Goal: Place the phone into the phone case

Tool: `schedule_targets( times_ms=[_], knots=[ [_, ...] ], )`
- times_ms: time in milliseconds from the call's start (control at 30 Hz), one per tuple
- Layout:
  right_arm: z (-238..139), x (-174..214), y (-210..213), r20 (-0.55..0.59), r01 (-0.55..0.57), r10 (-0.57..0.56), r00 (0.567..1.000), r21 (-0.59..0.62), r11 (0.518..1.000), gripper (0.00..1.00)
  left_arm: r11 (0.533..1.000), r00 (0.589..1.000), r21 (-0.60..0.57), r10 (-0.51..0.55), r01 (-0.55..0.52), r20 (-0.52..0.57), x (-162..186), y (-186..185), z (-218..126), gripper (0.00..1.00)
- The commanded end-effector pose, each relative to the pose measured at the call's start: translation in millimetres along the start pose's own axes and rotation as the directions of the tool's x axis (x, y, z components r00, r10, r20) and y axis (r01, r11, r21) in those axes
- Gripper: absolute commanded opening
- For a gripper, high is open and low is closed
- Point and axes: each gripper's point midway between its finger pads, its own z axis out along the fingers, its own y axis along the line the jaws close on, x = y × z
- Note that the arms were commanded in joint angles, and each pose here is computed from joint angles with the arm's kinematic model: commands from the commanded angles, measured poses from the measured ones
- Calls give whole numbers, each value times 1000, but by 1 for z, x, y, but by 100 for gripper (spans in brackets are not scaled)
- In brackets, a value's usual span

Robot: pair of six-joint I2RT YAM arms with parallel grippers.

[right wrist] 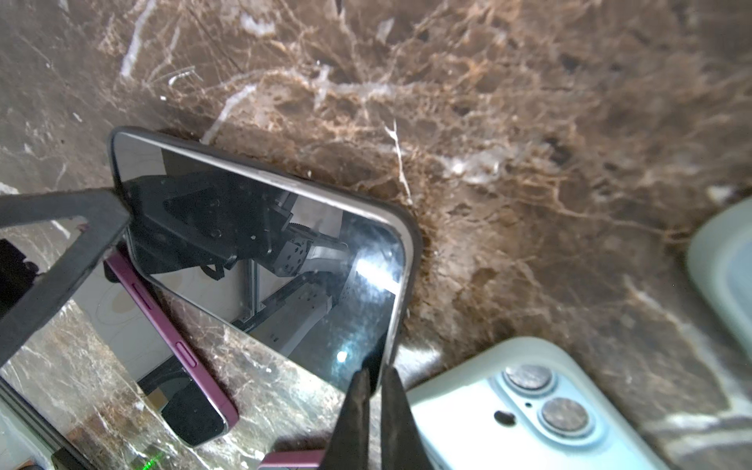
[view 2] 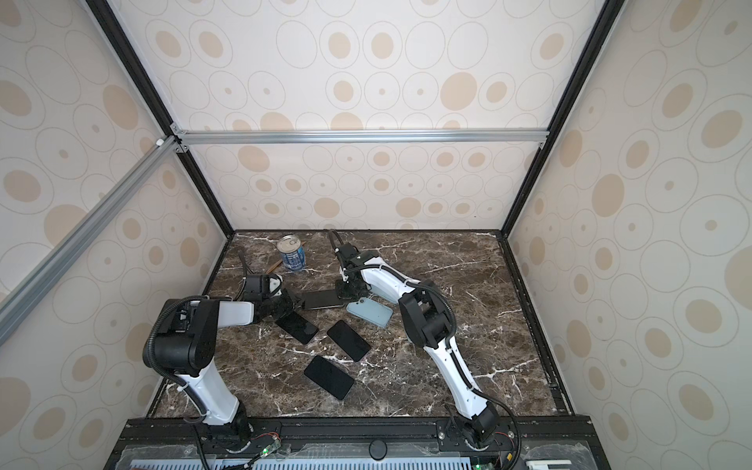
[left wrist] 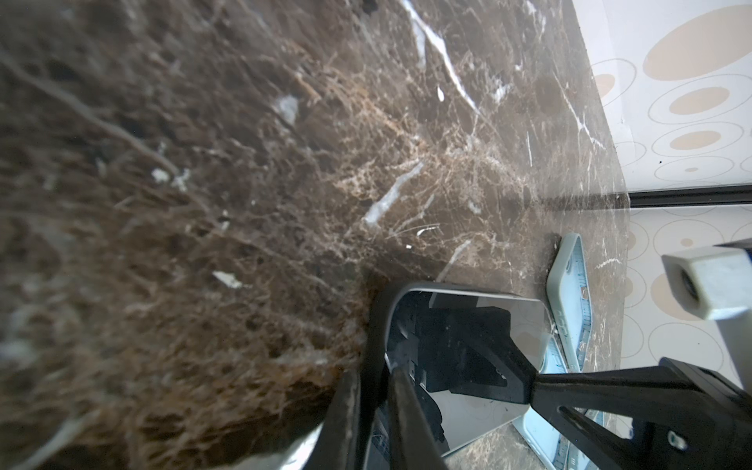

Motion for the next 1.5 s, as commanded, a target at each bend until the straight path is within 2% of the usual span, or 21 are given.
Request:
schedule_targets(
  times_ms=[0, 233, 400, 833, 1033, 1233, 1300, 1467],
  knots=[
    [71, 65, -26, -209, -29, 53, 977, 118, 993, 9, 999, 999, -42, -26, 24, -47, 11, 10, 2, 16],
    [72, 58, -28, -172, -86, 110, 979, 139, 986, 8, 1000, 999, -29, -13, 11, -50, 13, 5, 0, 16],
    [76, 59, -18, -182, -168, 181, 966, 83, 982, 7, 1000, 997, -22, -23, 21, -74, 31, 8, -6, 16],
    [84, 69, -27, -213, -228, 254, 943, 137, 964, 6, 1000, 995, -26, -10, 8, -96, 39, 8, -14, 16],
    [81, 66, -18, -253, -182, 214, 944, 143, 973, 7, 999, 996, -40, 19, -22, -91, 34, 10, -12, 16],
    [38, 27, -15, -122, -153, 164, 979, 97, 983, 13, 996, 996, -74, 54, -59, -67, 23, 10, -12, 17],
    [26, 13, -13, -77, -137, 142, 987, 65, 988, 17, 995, 996, -74, 58, -63, -66, 20, 9, -10, 18],
    [18, -6, -14, -38, -120, 121, 992, 31, 992, 24, 995, 995, -78, 60, -66, -80, 15, 8, -5, 19]
  ],
)
